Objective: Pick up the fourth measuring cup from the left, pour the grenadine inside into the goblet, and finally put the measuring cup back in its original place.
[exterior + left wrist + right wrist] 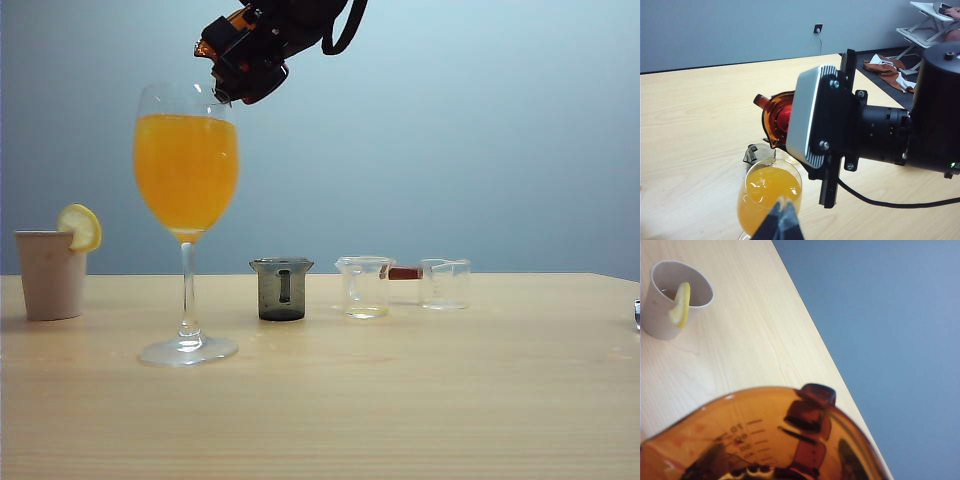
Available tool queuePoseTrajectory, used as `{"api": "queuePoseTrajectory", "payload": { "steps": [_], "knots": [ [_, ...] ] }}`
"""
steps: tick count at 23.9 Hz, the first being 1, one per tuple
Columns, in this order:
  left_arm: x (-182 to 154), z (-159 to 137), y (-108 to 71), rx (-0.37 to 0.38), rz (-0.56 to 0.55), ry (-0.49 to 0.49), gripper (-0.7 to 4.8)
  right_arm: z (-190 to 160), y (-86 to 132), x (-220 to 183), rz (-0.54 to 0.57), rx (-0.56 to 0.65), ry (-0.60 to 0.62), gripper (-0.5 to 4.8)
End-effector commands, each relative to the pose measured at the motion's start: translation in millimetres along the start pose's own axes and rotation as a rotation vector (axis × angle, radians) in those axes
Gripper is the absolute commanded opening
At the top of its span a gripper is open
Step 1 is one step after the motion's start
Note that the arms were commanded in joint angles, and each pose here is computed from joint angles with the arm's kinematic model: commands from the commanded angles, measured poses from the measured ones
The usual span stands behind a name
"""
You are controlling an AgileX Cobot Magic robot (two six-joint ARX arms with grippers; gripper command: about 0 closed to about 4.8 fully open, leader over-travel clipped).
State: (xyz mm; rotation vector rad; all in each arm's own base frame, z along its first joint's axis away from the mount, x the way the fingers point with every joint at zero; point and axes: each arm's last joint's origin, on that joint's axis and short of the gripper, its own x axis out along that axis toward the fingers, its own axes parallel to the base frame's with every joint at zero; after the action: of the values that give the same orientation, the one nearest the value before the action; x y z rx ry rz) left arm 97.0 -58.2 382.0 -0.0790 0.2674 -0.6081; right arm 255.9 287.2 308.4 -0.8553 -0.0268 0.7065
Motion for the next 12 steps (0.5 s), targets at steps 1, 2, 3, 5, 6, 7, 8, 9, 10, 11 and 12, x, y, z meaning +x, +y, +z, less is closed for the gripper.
{"api": "queuePoseTrajectory", "payload": {
  "steps": [1, 2, 3, 5, 6, 7, 8, 9, 10, 11, 12],
  "knots": [
    [-1.7, 3.0, -0.7, 0.000, -0.007, -0.020, -0.05, 4.7, -4.9, -2.5, -0.024, -0.039, -0.025, 0.79],
    [-1.7, 3.0, -0.7, 0.000, -0.007, -0.020, -0.05, 4.8, -5.0, -2.6, -0.024, -0.039, -0.025, 0.79],
    [-1.8, 3.0, -0.7, 0.000, -0.007, -0.020, -0.05, 4.4, -4.7, -2.6, -0.021, -0.060, -0.021, 0.78],
    [-1.7, 3.1, -0.7, 0.000, -0.007, -0.021, -0.05, 4.0, -4.4, -2.6, -0.018, -0.088, -0.016, 0.76],
    [-1.8, 3.3, -0.7, 0.000, -0.007, -0.022, -0.05, 4.0, -4.3, -2.6, -0.018, -0.095, -0.016, 0.76],
    [-1.8, 3.3, -0.8, 0.000, -0.007, -0.022, -0.05, 3.8, -4.2, -2.6, -0.017, -0.101, -0.015, 0.76],
    [-1.8, 3.3, -0.7, 0.000, -0.007, -0.022, -0.05, 3.8, -4.2, -2.6, -0.017, -0.115, -0.014, 0.76],
    [-1.8, 3.3, -0.8, 0.000, -0.007, -0.022, -0.05, 3.9, -4.3, -2.6, -0.019, -0.128, -0.014, 0.76],
    [-1.7, 3.2, -0.7, 0.000, -0.007, -0.022, -0.05, 3.8, -4.2, -2.6, -0.019, -0.137, -0.013, 0.76],
    [-1.7, 3.1, -0.7, 0.000, -0.007, -0.021, -0.05, 3.7, -4.4, -2.6, -0.022, -0.143, -0.010, 0.75],
    [-1.7, 3.1, -0.7, 0.000, -0.007, -0.021, -0.05, 3.7, -4.7, -2.6, -0.029, -0.145, -0.005, 0.76]
  ]
}}
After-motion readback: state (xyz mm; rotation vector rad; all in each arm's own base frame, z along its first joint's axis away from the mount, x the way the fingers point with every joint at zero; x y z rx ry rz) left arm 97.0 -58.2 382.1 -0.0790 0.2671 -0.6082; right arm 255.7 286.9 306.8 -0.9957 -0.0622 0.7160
